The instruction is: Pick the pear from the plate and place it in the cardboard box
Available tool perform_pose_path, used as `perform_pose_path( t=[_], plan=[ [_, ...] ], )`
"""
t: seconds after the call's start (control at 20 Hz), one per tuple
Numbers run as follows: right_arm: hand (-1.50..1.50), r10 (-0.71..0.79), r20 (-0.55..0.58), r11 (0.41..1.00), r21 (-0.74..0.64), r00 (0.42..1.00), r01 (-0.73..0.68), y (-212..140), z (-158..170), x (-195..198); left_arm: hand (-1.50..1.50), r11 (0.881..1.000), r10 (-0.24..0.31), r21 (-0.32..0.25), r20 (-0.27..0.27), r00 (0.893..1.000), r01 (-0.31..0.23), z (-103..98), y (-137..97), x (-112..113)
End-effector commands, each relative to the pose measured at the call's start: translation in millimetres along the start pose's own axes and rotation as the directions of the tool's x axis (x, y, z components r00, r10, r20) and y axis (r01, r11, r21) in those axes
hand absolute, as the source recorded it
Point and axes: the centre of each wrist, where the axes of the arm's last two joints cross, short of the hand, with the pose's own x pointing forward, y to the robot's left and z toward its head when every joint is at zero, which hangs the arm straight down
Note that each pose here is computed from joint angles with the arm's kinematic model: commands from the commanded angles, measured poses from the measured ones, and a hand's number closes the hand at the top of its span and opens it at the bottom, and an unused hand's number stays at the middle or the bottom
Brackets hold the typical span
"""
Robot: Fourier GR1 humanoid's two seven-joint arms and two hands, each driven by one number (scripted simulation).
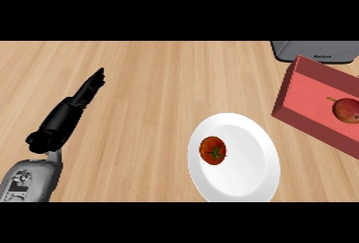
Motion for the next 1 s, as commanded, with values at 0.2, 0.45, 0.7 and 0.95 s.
perform_pose_path(
  t=[0.2, 0.45, 0.7, 0.95],
  plan=[
    [-1.50, -0.200, 0.266, 0.972, -0.071, 0.943, 0.226, 10, -7, -19, 0.00, 1.000, -0.008, 0.009, 0.008, 1.000, 0.008, -8, 2, 7],
    [-1.50, -0.605, 0.471, 0.670, -0.134, 0.642, 0.730, 19, -14, -27, 0.00, 1.000, -0.003, 0.029, -0.007, 1.000, 0.003, 6, 0, -7],
    [-1.50, -0.782, 0.418, 0.433, -0.169, 0.462, 0.886, 0, 1, -42, 0.00, 1.000, 0.009, 0.003, 0.003, 1.000, -0.009, 5, -11, -2],
    [-1.50, -0.808, 0.423, 0.323, -0.263, 0.410, 0.909, -1, 22, -61, 0.00, 1.000, 0.024, -0.018, 0.008, 1.000, -0.024, 6, -8, -7]
  ],
)
